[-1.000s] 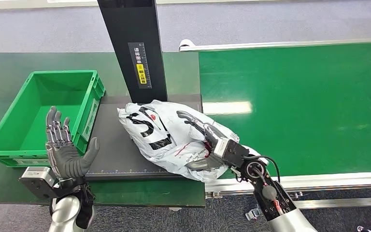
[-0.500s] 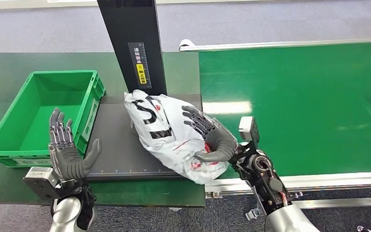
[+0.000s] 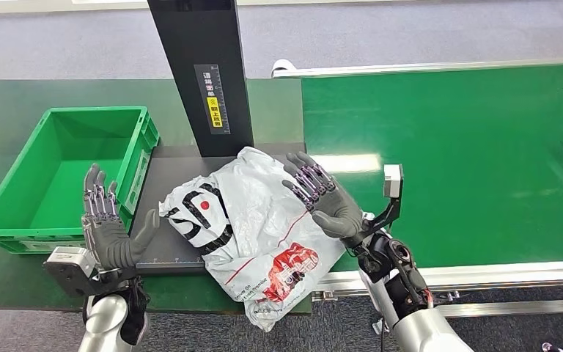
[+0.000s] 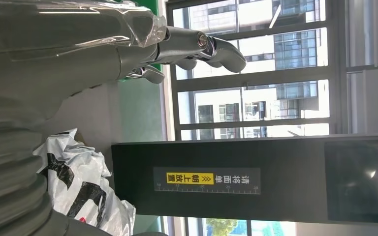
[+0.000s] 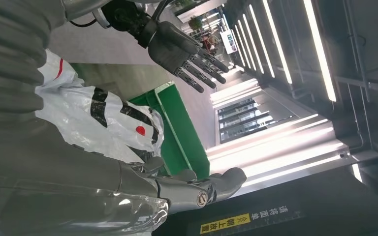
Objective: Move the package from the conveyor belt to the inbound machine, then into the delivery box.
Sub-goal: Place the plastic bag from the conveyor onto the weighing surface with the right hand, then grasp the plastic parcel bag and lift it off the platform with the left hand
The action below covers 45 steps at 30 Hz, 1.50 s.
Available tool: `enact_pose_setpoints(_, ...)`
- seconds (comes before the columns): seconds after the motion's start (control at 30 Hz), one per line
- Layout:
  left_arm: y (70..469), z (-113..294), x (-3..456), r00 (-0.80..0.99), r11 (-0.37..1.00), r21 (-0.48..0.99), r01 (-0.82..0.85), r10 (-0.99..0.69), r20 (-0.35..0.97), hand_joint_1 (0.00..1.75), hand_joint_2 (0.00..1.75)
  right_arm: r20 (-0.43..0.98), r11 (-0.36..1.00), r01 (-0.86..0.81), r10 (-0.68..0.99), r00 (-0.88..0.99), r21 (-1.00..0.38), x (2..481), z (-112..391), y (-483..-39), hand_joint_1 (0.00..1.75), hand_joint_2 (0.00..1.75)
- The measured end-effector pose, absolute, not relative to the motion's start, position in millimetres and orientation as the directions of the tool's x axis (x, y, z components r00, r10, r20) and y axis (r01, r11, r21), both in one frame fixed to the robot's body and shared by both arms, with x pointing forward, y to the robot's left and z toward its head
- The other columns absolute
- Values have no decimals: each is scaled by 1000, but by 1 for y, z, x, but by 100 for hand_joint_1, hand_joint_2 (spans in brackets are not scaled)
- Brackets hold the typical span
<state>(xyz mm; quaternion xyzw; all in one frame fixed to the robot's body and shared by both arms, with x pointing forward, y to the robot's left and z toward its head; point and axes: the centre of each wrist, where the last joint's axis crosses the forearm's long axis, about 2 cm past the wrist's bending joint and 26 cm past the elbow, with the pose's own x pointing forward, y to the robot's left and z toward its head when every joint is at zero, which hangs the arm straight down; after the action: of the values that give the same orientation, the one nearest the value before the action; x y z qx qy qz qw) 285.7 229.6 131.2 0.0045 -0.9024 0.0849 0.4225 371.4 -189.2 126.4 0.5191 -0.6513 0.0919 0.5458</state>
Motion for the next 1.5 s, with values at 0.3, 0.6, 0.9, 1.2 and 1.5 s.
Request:
enact_pose_setpoints(0.3,230,129,285,-637,990,-123,-73,49,769,0,175,769,455,-748,-629,115,484,373,126,-189,0,175)
enact_pose_setpoints(0.6,206,123,273,-586,958,35,283,144,797,0,175,871,826,-562,-311,-380,50,383,151,-207,0,175)
enact_pose_setpoints(0.9,152,130,298,-461,826,258,501,2,888,0,175,876,885,-467,-230,-425,6,385,163,-221,0,175)
enact_pose_setpoints(1.2,109,127,322,-435,650,524,550,-312,844,0,175,873,900,-436,-213,-439,1,387,168,-219,0,175)
enact_pose_setpoints(1.5,88,119,340,-441,432,786,441,-659,610,173,175,890,896,-445,-198,-410,-5,391,173,-214,0,175)
